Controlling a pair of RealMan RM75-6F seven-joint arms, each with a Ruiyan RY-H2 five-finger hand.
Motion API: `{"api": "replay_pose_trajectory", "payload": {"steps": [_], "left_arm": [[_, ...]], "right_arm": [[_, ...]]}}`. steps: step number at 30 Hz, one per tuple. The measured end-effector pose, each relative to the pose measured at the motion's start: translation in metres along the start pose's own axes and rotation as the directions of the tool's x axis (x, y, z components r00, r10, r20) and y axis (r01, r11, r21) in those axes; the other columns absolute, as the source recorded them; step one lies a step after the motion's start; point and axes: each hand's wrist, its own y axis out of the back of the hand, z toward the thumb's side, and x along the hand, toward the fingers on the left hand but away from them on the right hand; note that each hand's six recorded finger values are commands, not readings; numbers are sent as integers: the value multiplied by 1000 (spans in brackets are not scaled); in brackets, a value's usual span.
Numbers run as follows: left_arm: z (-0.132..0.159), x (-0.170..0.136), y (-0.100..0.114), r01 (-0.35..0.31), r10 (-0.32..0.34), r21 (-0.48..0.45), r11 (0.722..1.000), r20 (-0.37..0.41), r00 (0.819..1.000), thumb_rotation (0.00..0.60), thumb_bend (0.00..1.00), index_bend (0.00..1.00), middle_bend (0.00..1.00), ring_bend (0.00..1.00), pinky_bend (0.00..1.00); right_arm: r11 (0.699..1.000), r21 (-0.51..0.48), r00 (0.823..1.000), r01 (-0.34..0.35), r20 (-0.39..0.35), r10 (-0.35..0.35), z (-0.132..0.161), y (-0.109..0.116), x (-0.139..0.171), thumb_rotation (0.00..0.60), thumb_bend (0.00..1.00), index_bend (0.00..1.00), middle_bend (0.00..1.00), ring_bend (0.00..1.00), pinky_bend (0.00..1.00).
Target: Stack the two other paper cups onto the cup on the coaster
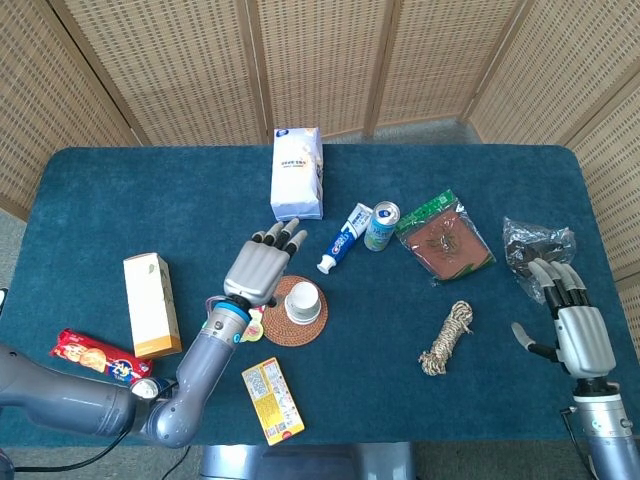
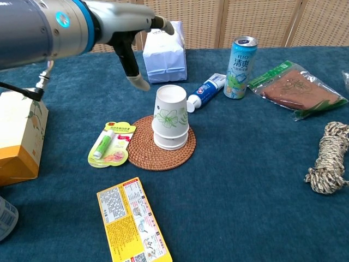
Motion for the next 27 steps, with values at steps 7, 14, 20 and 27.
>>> {"api": "replay_pose_trajectory", "payload": {"steps": [7, 14, 20, 27], "left_arm": [[19, 9, -12, -20, 20, -6, 1000, 33, 999, 600, 226, 0, 0, 0, 190], [28, 13, -27, -5, 4, 6, 1000, 29, 1000, 600, 225, 0, 0, 0, 187], [25, 11, -26, -4, 3, 9, 1000, 20, 1000, 600, 226, 0, 0, 0, 187], [17, 0, -3, -45, 46, -41, 998, 33, 998, 600, 225, 0, 0, 0, 182]], "right_arm": [[1000, -9, 1000, 5, 4, -5, -2, 2, -1, 600, 327, 42, 0, 0, 97], [1000, -10, 1000, 11, 7, -11, -3, 5, 0, 600, 328, 42, 0, 0, 96], [1000, -9, 1000, 9, 7, -8, -3, 5, 1, 600, 327, 41, 0, 0, 96], [1000, -9, 1000, 5, 7, -5, -2, 4, 2, 600, 329, 41, 0, 0, 97]]}}
